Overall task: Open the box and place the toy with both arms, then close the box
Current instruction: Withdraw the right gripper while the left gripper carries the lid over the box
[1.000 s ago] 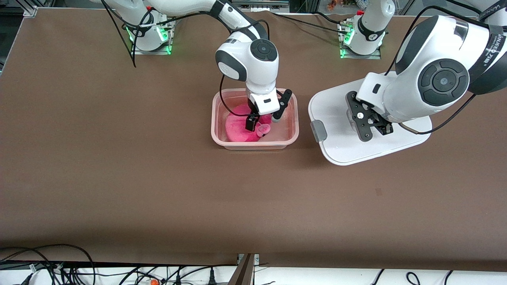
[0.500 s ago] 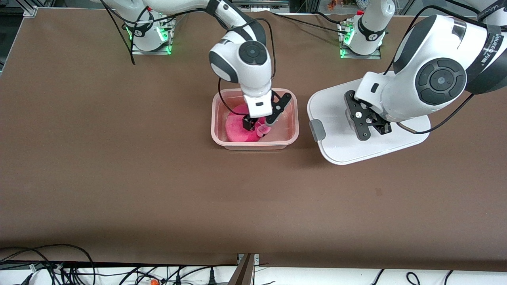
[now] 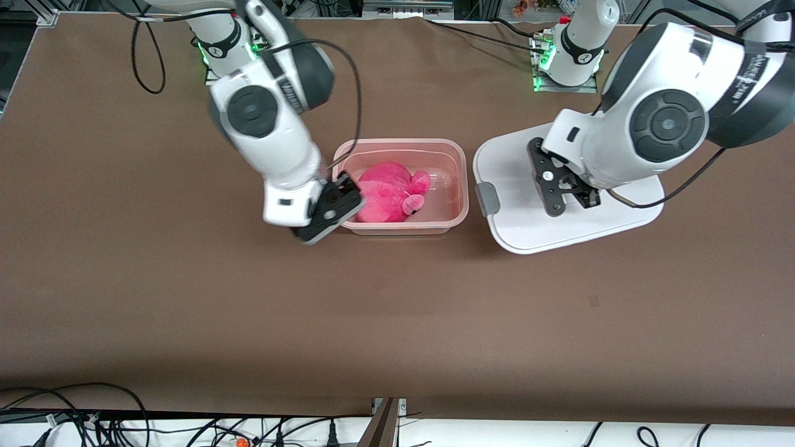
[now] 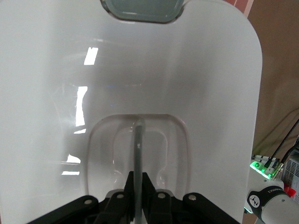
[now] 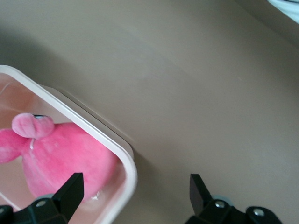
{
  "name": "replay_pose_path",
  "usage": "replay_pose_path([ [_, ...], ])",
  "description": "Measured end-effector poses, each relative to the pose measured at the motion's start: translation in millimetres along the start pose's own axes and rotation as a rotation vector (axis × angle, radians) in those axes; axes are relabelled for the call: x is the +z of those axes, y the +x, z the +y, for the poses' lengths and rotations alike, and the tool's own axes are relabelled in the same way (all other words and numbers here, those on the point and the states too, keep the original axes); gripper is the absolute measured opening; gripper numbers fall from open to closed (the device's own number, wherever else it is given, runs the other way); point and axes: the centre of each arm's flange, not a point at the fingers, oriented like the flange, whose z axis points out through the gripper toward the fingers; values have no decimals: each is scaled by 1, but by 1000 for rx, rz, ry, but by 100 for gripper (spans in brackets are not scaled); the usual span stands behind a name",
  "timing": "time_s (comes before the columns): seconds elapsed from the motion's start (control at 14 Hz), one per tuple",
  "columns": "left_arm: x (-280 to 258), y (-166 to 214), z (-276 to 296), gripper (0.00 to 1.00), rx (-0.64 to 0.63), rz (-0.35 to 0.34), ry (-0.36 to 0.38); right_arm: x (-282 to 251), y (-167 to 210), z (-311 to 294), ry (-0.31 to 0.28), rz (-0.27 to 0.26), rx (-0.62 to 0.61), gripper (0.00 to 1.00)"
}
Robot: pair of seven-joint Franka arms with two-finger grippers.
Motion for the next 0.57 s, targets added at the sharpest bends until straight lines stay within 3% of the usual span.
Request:
replay_pose_path([
  [0.29, 22, 95, 46, 7, 160, -3, 36, -64, -38, 76, 19, -57, 46, 100],
  [0.57, 85, 205, 108, 7, 256, -30, 32, -122, -79, 130, 36, -71, 72, 100],
])
